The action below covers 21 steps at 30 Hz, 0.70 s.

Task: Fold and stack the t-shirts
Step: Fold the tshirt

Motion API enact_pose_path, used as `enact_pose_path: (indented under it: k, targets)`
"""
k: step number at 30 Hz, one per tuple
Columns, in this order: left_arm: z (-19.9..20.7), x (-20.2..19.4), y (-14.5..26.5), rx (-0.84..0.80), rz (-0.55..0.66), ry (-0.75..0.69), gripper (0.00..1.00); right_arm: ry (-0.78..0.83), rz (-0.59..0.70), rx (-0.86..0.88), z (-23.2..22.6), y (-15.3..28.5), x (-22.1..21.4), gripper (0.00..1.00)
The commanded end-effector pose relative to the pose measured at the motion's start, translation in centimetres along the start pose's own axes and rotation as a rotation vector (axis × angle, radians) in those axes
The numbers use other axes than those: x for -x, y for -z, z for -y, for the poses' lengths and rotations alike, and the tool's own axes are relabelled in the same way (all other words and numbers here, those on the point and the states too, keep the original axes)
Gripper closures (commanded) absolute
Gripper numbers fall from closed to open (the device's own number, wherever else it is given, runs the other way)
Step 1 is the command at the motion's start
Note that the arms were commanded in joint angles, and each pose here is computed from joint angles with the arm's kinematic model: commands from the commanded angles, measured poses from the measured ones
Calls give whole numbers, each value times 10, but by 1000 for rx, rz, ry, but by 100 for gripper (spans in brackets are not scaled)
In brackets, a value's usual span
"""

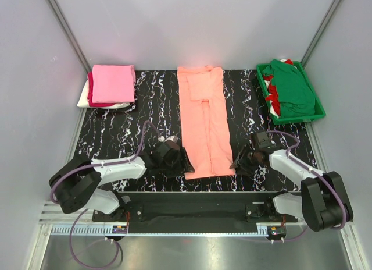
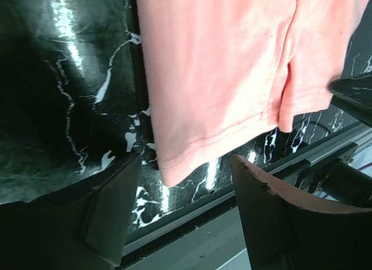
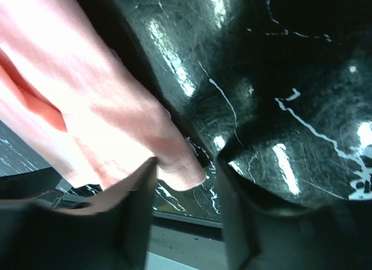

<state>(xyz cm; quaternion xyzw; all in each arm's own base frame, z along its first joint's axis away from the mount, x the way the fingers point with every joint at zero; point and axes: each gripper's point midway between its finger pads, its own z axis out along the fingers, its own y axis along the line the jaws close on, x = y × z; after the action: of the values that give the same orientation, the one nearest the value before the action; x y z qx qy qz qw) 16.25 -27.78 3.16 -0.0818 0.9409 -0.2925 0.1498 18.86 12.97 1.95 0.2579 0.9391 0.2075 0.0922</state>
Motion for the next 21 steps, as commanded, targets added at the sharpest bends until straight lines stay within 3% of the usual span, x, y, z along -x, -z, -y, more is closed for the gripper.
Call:
enact_pose_path:
  k: [1,4,6,7,9,10,13,21]
  targets:
    - [-14,-7,-11,45,5,2,32,31,-14,0,1,-8,-5,52]
    - [-15,-12,-16,45,-9,10,40,35,-20,-8,2,-9,-8,80]
    - [-15,-12,-17,47,-13,9,47,37,-18,-11,2,-9,-8,91]
    - [-14,-13,-17,40,-12,8,56,38,-19,-11,1,-9,-9,98]
    - [-13,-12,-17,35,-13,3,69,39,-18,-15,2,-9,-8,100]
    - [-9,-12,-17,24,-11,-5,82,42,-19,-13,1,-8,-9,100]
    - [-4,-11,-12,15,-12,-6,100,49,-20,-13,0,-1,-10,100]
    - [11,-19,33,33,26,-12,100,67,-13,-2,-7,36,-34,100]
